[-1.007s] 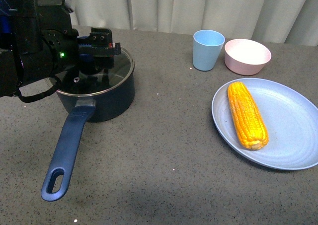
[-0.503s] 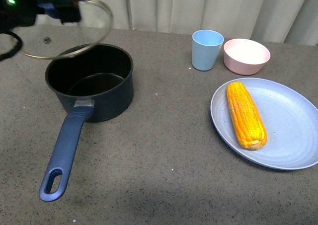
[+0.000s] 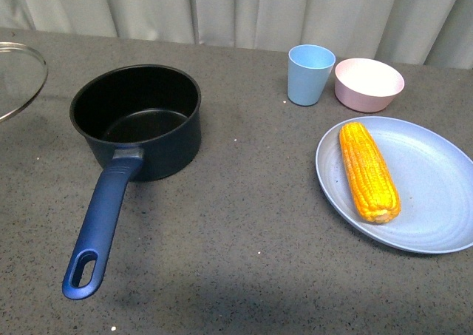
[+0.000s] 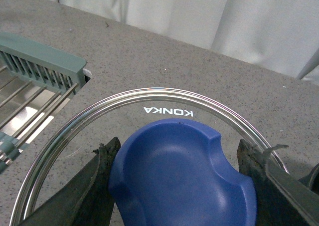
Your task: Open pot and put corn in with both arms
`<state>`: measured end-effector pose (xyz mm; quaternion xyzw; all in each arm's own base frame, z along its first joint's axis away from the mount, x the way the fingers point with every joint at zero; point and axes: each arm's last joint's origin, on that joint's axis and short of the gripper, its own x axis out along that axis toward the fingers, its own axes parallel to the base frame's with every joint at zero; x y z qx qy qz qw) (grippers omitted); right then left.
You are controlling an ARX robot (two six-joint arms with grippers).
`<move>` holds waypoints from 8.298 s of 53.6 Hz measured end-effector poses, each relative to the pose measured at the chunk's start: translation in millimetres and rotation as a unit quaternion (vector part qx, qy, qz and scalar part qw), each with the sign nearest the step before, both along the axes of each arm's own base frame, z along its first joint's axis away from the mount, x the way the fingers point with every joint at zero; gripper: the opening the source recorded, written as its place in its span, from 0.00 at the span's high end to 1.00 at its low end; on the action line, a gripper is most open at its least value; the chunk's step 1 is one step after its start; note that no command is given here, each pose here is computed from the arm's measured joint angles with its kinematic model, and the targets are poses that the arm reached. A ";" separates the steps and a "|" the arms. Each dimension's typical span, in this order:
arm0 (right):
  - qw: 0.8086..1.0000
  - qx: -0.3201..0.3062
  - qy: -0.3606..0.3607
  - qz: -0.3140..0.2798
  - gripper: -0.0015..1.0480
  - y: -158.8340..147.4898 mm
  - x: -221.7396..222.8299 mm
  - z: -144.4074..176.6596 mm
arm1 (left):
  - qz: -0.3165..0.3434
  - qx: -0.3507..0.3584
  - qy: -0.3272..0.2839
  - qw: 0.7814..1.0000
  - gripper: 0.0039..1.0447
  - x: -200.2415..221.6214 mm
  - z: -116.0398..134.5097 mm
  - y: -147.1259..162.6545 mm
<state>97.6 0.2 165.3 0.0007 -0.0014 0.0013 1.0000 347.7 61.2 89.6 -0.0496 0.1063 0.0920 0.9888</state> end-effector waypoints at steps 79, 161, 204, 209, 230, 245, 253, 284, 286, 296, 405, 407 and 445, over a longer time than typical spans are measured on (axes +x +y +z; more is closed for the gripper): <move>1.000 0.000 0.000 0.000 0.09 0.0 0.0 0.0 | 0.007 -0.002 0.023 1.000 0.06 -45.7 31.8 -12.4; 1.000 0.000 0.000 0.000 0.09 0.0 0.0 0.0 | -0.091 0.046 -0.113 0.988 0.96 -214.8 81.2 -61.2; 1.000 0.000 0.000 0.000 0.09 0.0 0.0 0.0 | -0.091 0.047 -0.118 0.988 0.96 -238.2 83.7 -61.3; 1.000 0.000 0.000 0.000 0.09 0.0 0.0 0.0 | -0.091 0.047 -0.118 0.988 0.96 -239.5 83.5 -61.3; 1.000 0.000 0.000 0.000 0.09 0.0 0.0 0.0 | -0.091 0.047 -0.115 0.988 0.72 -250.9 80.4 -61.3; 0.995 -0.023 0.095 0.007 0.09 4.2 40.3 13.8 | -0.091 0.047 -0.115 0.988 0.25 -251.0 80.5 -61.3; 0.985 -0.002 0.173 0.021 0.09 13.1 92.4 16.9 | -0.092 0.048 -0.115 0.988 0.04 -251.0 80.5 -61.3; 0.892 0.027 0.452 0.024 0.09 72.4 219.2 -63.3 | -0.092 0.048 -0.115 0.988 0.06 -251.0 80.5 -61.3; 0.887 0.024 0.461 0.026 0.09 76.1 224.7 -68.0 | -0.091 0.048 -0.115 0.988 0.06 -251.0 80.5 -61.3; 0.873 0.014 0.487 0.025 0.09 89.4 246.9 -87.9 | -0.092 0.048 -0.115 0.988 0.06 -251.0 80.5 -61.3; 0.822 0.224 0.450 0.266 0.74 311.2 302.9 -33.1 | -0.092 0.048 -0.115 0.988 0.06 -251.0 80.5 -61.3; 0.822 0.224 0.451 0.266 0.67 311.0 303.1 -33.9 | -0.091 0.048 -0.115 0.988 0.06 -251.0 80.5 -61.3; 0.954 0.141 0.215 0.154 0.09 223.3 262.1 16.1 | -0.092 0.048 -0.115 0.988 0.06 -251.0 80.5 -61.3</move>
